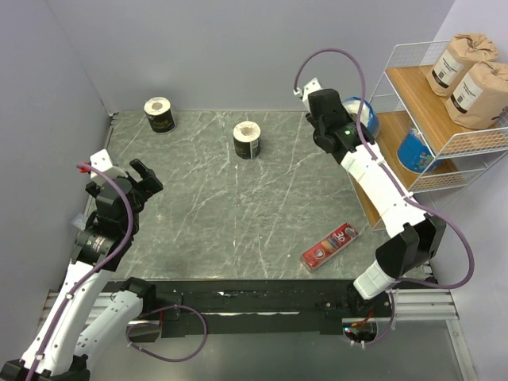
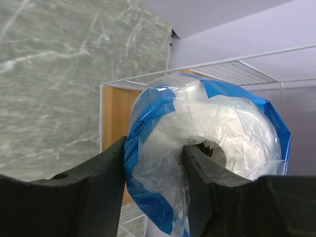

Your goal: Place and organize the paper towels onto the shelf

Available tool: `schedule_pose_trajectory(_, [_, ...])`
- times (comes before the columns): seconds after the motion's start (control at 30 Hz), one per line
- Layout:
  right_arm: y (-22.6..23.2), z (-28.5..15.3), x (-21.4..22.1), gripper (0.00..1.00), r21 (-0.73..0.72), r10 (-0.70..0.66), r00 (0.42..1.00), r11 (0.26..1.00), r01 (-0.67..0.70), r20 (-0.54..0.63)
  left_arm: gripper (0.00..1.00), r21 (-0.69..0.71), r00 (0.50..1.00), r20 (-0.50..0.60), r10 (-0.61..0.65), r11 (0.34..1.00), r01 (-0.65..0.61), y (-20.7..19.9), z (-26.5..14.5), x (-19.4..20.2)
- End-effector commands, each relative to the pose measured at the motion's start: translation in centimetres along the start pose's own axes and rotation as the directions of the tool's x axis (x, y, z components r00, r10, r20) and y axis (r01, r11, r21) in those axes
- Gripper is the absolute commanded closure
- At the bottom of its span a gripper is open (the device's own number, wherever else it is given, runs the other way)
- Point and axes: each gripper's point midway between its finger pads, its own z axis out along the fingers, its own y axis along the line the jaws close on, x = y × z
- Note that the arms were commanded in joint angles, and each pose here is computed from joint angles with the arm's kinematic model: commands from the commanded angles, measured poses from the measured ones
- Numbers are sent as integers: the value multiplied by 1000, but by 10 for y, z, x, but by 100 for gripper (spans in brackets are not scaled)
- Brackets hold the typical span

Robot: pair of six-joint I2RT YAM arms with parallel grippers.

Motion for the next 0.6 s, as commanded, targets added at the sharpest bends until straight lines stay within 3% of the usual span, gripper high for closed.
schedule_pose_trajectory(0.0, [-60, -18, -23, 64, 121, 71, 992, 989, -83, 106, 4, 27, 1000, 14, -5, 1000, 4, -5, -2, -4])
schedule_pose_trajectory(0.57, [-84, 16, -18, 62, 116, 85, 993, 989, -94, 84, 4, 28, 1000, 8, 0, 1000, 0, -6, 0, -2])
